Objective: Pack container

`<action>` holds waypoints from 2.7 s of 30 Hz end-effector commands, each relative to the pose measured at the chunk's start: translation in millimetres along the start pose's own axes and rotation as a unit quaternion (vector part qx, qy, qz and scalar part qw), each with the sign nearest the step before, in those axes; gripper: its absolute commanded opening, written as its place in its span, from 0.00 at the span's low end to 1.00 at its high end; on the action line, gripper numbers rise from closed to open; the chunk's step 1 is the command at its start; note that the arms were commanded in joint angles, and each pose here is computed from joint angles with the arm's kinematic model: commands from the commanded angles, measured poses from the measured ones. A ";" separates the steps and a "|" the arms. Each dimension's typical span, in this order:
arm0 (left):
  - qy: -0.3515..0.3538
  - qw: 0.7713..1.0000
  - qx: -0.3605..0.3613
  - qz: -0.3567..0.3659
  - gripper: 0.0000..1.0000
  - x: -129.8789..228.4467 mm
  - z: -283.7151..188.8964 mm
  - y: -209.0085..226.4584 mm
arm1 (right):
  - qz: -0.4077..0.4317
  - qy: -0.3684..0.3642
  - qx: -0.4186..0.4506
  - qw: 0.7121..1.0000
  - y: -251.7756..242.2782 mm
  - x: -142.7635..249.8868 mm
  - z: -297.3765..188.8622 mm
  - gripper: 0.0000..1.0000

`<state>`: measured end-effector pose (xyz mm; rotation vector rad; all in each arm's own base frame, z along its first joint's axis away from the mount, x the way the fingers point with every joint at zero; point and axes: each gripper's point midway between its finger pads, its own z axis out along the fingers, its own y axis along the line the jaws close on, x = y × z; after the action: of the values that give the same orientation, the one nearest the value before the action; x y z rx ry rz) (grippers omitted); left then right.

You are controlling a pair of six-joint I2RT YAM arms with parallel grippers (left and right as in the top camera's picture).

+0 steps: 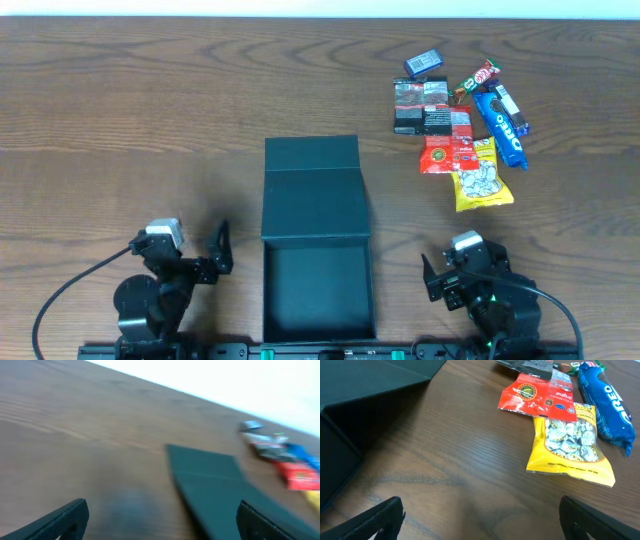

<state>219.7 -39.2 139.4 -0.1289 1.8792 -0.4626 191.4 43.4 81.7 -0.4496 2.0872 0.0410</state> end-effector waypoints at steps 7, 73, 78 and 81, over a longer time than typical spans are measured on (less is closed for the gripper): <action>0.011 0.999 0.051 -0.007 0.96 -44.6 -9.0 -35.6 | 0.008 0.003 0.004 1.000 -1.7 2.2 0.5 0.99; 0.496 0.852 -0.165 -0.015 0.09 113.8 37.7 -46.5 | 0.008 0.003 0.004 1.000 -1.7 2.2 0.5 0.99; 0.443 0.881 -0.164 -0.001 0.06 76.5 61.1 -57.2 | 0.008 0.003 0.004 1.000 -1.7 2.2 0.5 0.99; 0.394 0.903 -0.169 0.027 0.06 42.2 80.0 -62.8 | 0.008 0.003 0.004 1.000 -1.6 2.2 0.5 0.99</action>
<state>242.3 -130.2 76.6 -0.1531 2.8578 -0.1840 191.4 43.4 81.6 -0.4498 2.0883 0.0411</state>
